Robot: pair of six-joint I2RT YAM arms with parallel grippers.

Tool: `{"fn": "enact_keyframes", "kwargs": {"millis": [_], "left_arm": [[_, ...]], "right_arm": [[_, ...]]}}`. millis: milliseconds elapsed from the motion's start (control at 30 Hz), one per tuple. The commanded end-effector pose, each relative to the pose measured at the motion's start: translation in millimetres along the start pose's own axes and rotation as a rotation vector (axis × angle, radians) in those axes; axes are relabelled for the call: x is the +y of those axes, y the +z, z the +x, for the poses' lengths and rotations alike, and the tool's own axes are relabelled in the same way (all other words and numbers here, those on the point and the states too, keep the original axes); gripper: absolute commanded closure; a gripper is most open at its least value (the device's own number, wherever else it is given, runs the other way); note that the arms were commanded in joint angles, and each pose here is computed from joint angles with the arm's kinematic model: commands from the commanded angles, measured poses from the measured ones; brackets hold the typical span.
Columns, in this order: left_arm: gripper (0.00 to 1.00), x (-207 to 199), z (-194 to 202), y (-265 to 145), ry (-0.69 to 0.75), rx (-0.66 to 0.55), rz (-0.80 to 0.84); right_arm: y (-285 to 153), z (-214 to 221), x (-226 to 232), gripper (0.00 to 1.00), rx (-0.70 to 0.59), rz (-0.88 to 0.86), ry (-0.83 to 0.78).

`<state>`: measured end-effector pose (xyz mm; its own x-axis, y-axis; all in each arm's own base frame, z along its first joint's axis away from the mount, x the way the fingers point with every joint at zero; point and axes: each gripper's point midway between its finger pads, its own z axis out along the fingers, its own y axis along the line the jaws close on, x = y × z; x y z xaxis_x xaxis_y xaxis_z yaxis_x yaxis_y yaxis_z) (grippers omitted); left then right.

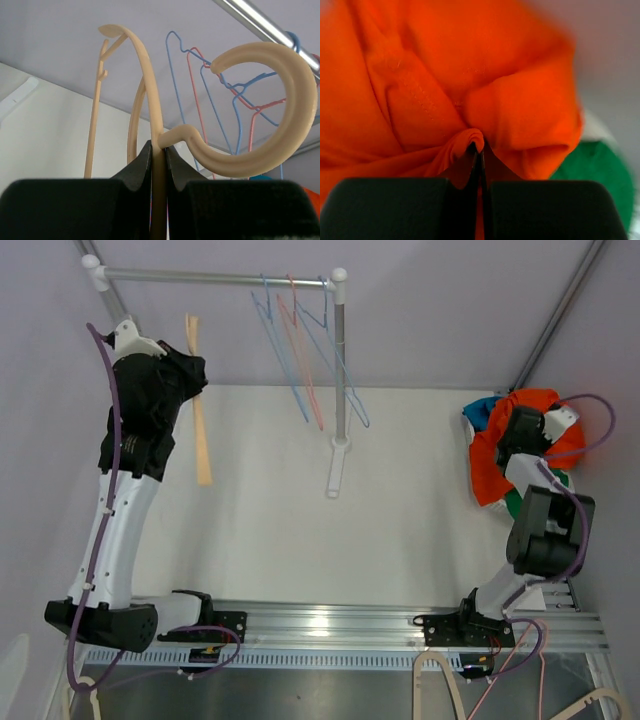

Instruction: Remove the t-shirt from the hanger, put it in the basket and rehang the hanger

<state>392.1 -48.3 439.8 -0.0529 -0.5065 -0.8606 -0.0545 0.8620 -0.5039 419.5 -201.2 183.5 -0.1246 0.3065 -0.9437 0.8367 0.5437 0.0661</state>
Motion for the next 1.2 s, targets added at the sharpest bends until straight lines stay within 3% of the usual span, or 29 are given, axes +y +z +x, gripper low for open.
{"fn": "enact_keyframes", "kwargs": {"millis": [0, 67, 300, 533, 767, 833, 867, 900, 967, 1167], "left_arm": [[0.99, -21.4, -28.3, -14.2, -0.020, -0.064, 0.089], [0.99, -24.5, -34.2, -15.7, -0.011, -0.074, 0.096], [0.99, -32.4, -41.6, 5.1, 0.040, -0.040, 0.110], [0.99, -39.2, -50.0, 38.5, 0.067, -0.045, 0.180], [0.99, -50.6, -51.5, 60.2, 0.072, -0.025, 0.229], [0.99, -53.7, -52.5, 62.9, 0.072, -0.031, 0.244], [0.99, -55.8, -54.7, 62.4, 0.072, -0.038, 0.253], [0.99, -58.0, -56.8, 61.5, 0.072, -0.045, 0.262], [0.99, -62.4, -60.2, 62.0, 0.070, -0.054, 0.280], [0.99, -67.0, -59.3, 74.7, 0.063, -0.034, 0.290]], "right_arm": [[23.7, 66.7, -18.5, 1.00, 0.110, 0.147, 0.020], [20.8, 75.6, -40.9, 1.00, 0.164, 0.271, 0.015], [11.4, 66.6, -64.0, 1.00, 0.253, 0.350, -0.029], [-9.6, 8.5, -55.9, 1.00, 0.167, 0.260, 0.045], [-20.4, -28.3, -47.9, 0.91, 0.104, 0.186, 0.082], [-20.9, -35.0, -45.6, 0.79, 0.095, 0.175, 0.080], [-21.7, -36.5, -46.0, 0.46, 0.094, 0.177, 0.080], [-22.1, -38.1, -45.4, 0.37, 0.093, 0.172, 0.079], [-22.8, -41.6, -45.9, 0.31, 0.088, 0.171, 0.075], [-27.5, -55.7, -39.3, 0.27, 0.066, 0.130, 0.084]]}}
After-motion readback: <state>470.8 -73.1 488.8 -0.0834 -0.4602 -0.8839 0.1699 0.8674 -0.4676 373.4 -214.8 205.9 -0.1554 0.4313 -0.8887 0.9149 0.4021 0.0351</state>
